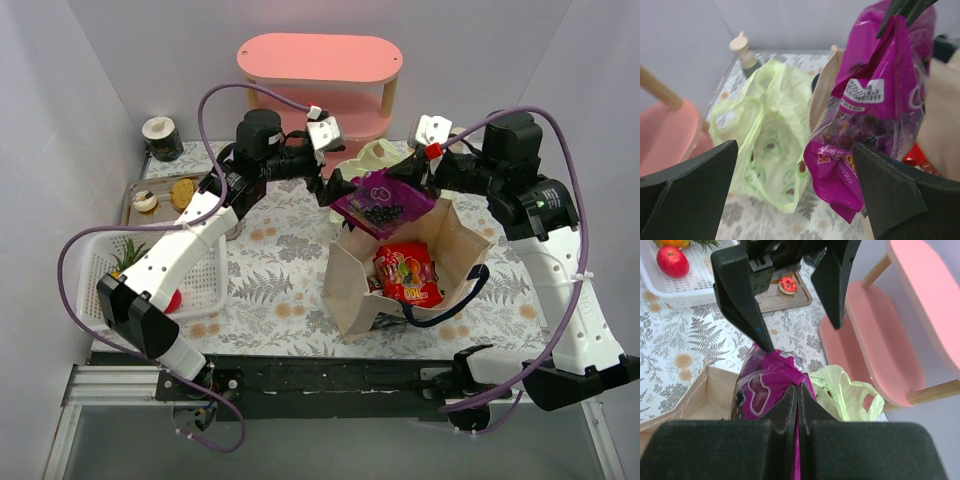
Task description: Untie the knot of the grocery bags and take out the mixed food
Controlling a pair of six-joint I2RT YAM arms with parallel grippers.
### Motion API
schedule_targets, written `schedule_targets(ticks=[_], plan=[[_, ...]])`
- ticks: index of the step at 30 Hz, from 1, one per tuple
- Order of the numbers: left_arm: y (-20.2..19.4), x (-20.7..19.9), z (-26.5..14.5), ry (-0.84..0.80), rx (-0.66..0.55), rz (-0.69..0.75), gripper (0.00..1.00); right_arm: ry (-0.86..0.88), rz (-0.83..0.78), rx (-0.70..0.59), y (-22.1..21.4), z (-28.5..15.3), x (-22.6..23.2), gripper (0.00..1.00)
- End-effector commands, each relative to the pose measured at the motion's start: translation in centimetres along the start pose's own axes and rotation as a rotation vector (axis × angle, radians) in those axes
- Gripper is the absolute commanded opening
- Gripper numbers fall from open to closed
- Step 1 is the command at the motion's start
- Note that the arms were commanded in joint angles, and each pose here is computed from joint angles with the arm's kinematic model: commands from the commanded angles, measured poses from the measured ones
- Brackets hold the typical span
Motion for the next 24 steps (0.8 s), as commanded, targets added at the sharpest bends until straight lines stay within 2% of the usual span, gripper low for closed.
schedule_targets(ticks=[1,2,5,8,10,22,24], plan=[[2.6,3.1,-4.5,0.339,0.013,0.11,0.98,-0.098,-0.17,-0.126,3.9,-0.7,-2.2,0.01],[2.5,3.6,-5.5,0.367,0.032,0.089,0.98,-0.097,-0.168,-0.124,3.7,-0.5,-2.2,0.01],[3.4,2.7,-8.3,0.284,0.017,0.045,0.98,-0.083,-0.165,-0.136,3.8,0.0,-2.4,0.01],[3.4,-0.2,-8.7,0.134,0.0,0.061,0.98,-0.073,-0.155,-0.148,3.6,0.5,-2.7,0.01],[3.1,-1.5,-8.5,0.057,-0.004,0.057,0.98,-0.069,-0.141,-0.152,3.5,0.8,-2.7,0.01],[0.7,-1.1,-3.4,-0.035,-0.022,-0.064,0.98,-0.041,-0.089,-0.22,4.3,1.8,-2.8,0.01],[0.6,-1.0,-2.7,-0.049,-0.03,-0.067,0.95,-0.036,-0.088,-0.222,4.3,1.8,-2.8,0.01]])
Point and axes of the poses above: each gripper's point midway between its finger pads, its own z axis out along the fingers, its own x axis along the line the jaws close on, y = z × x, the point moved 1 cm from there along -z, back along the fingers, and after that the axes turned 6 degrees about -z, right-handed, at the moved point
